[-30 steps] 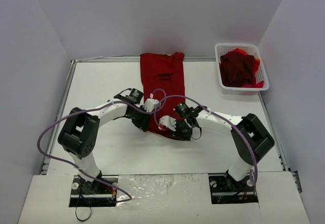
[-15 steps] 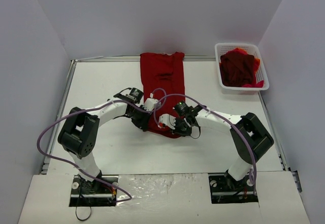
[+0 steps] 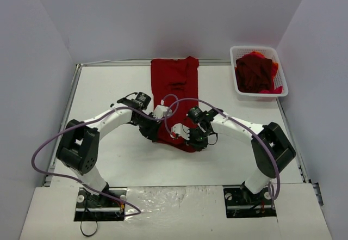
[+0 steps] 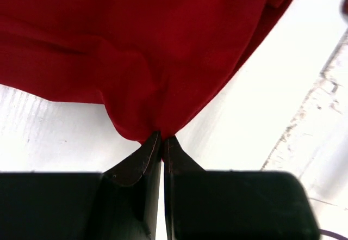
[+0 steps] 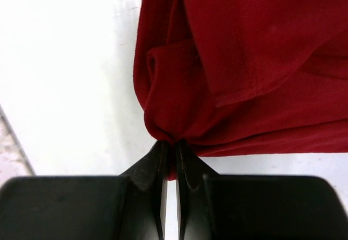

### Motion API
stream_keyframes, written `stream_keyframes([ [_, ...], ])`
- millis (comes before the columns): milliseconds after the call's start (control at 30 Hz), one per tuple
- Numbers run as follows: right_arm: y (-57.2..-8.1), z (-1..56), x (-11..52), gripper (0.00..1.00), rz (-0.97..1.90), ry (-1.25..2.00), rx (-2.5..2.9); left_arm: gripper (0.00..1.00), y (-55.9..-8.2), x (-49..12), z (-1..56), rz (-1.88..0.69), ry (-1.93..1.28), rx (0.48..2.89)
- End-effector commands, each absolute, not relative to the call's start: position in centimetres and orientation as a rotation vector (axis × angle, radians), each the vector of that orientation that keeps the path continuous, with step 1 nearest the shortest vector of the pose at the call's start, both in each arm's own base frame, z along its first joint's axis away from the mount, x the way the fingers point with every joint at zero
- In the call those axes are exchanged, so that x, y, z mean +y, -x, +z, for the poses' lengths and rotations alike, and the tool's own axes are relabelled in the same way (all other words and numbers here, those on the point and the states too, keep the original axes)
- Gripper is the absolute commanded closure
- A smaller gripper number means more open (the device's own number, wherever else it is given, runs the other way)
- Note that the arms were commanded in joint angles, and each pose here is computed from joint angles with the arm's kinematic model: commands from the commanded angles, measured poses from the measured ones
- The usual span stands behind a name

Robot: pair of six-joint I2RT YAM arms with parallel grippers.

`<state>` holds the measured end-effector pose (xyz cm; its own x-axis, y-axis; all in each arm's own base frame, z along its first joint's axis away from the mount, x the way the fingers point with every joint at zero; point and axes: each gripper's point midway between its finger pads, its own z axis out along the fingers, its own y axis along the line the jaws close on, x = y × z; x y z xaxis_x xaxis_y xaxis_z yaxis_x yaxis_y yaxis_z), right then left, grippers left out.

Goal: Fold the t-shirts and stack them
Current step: Fold the folded rectangular tshirt in 1/3 of the way

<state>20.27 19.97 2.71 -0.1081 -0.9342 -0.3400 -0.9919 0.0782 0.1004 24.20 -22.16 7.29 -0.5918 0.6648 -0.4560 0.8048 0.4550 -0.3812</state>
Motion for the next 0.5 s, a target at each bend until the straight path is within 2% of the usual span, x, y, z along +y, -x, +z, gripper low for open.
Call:
stream_keyframes([
  [0,-17.5,5.1,18.6,1.00,0.553,1.983,2.233,0.98,-22.5,-22.6,10.8,-0.949,-1.349,2.314],
  [167,-16.7,5.9,18.2,1.00,0.592,2.005,2.225,0.98,-20.6,-22.8,12.0,-1.059,-1.385,2.264],
  [467,-16.4,8.5,18.8,1.00,0.662,2.027,2.162,0.98,-19.5,-22.5,13.3,-1.106,-1.438,2.247],
])
